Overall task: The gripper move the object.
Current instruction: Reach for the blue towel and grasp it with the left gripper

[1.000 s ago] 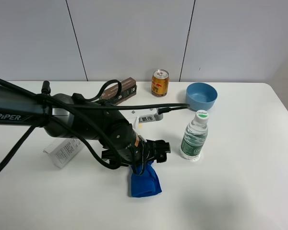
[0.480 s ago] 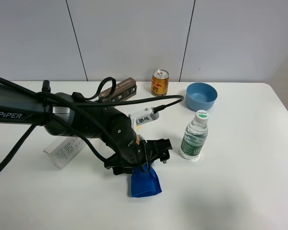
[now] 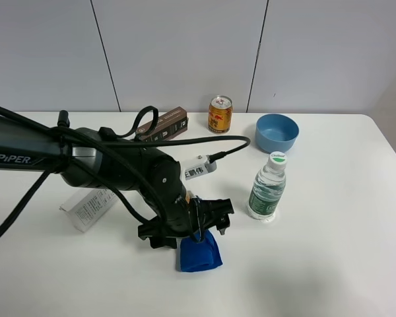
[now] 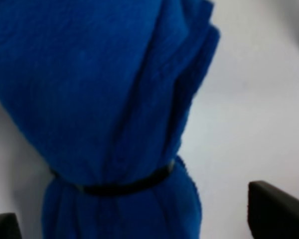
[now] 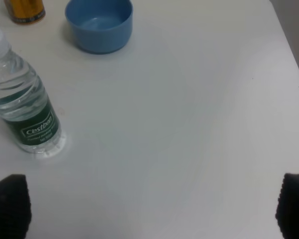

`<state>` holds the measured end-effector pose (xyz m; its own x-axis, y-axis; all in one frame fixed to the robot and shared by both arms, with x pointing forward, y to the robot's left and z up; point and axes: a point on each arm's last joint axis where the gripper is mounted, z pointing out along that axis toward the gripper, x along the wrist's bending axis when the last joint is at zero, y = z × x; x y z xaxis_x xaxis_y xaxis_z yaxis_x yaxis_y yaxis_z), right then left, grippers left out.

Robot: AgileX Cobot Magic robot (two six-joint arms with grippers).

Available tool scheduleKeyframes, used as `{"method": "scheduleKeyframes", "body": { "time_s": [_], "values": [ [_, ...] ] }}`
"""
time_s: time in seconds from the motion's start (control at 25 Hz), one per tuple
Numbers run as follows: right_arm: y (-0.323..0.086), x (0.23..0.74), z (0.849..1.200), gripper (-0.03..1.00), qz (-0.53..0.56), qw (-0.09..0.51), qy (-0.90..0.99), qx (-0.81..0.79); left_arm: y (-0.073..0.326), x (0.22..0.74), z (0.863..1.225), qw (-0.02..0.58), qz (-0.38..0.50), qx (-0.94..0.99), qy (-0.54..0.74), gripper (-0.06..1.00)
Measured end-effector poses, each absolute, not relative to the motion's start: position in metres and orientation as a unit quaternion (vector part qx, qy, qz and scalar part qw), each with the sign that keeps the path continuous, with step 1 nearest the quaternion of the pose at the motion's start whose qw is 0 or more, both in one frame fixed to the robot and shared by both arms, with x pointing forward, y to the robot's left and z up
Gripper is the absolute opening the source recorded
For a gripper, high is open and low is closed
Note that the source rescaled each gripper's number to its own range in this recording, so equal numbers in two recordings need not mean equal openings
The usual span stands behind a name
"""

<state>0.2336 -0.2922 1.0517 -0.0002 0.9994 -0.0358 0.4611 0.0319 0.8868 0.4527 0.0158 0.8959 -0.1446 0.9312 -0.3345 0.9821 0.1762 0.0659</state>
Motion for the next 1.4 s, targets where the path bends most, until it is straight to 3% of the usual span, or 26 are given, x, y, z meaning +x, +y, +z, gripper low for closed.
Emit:
{"method": "scheduleKeyframes", "body": {
  "time_s": [0.68,1.12,1.24,1.4],
  "values": [
    [-0.2922,0.2336,1.0517,1.00,0.356,0.378,0.611,0.598,0.0164,0.4524,0.8911,0.144,-0.077,0.662,0.732,0.85],
    [-0.2922,0.2336,1.0517,1.00,0.356,0.378,0.611,0.598,0.0184,0.4516,0.8870,0.130,-0.069,0.676,0.722,0.76],
    [-0.2922,0.2336,1.0517,1.00,0.356,0.378,0.611,0.598,0.0184,0.4516,0.8870,0.130,-0.068,0.679,0.719,0.67],
    [-0.2922,0.2336,1.0517,1.00,0.356,0.378,0.611,0.598,0.0184,0.4516,0.8870,0.130,-0.068,0.680,0.719,0.35]
  ]
}}
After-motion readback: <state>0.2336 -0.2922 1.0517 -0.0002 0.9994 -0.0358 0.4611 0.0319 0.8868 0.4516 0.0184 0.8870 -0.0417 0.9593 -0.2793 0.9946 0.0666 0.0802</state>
